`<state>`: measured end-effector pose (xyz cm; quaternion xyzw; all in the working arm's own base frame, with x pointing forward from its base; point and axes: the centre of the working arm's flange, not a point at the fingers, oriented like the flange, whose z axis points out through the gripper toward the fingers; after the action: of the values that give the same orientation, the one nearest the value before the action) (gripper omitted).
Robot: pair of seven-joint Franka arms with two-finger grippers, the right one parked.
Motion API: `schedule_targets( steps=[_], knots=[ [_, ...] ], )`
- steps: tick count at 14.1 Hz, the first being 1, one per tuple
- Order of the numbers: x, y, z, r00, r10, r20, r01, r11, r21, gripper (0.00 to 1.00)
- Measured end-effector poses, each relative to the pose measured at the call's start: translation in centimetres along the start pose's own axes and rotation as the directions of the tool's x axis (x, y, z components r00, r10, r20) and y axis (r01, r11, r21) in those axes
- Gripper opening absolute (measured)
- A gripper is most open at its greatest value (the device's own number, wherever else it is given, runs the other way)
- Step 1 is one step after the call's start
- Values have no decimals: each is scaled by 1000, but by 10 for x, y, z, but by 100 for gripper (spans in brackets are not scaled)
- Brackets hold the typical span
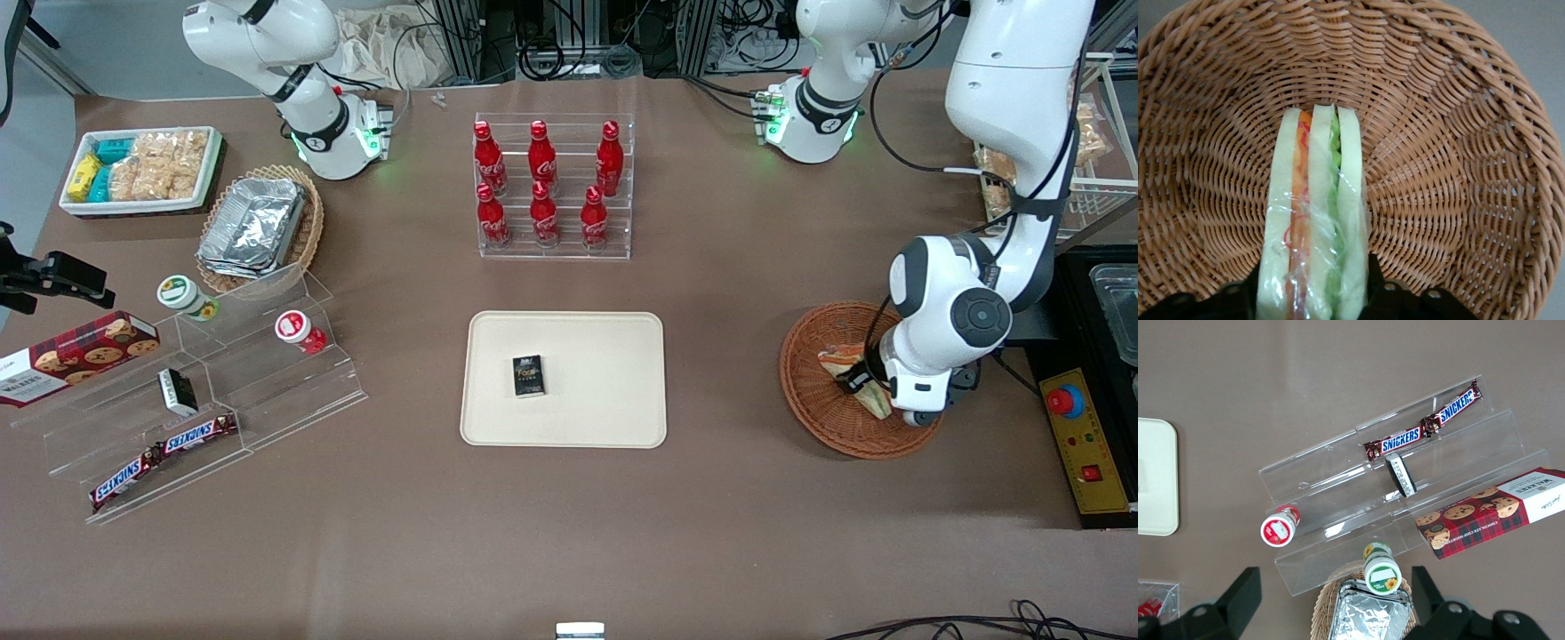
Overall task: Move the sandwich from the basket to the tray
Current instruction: 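Lift the sandwich out of the basket with the left gripper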
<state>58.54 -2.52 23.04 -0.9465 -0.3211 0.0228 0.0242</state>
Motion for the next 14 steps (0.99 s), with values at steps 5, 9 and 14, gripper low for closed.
schedule_targets(
  steps=[5, 9, 14],
  knots=[
    [3, 1, -17, 1000, -5, -17, 4, 1000, -13, 28],
    [5, 3, -107, 1000, -8, -2, 8, 1000, 13, 28],
    [-31, 41, -196, 996, 87, 37, -88, 995, 42, 28]
  ],
)
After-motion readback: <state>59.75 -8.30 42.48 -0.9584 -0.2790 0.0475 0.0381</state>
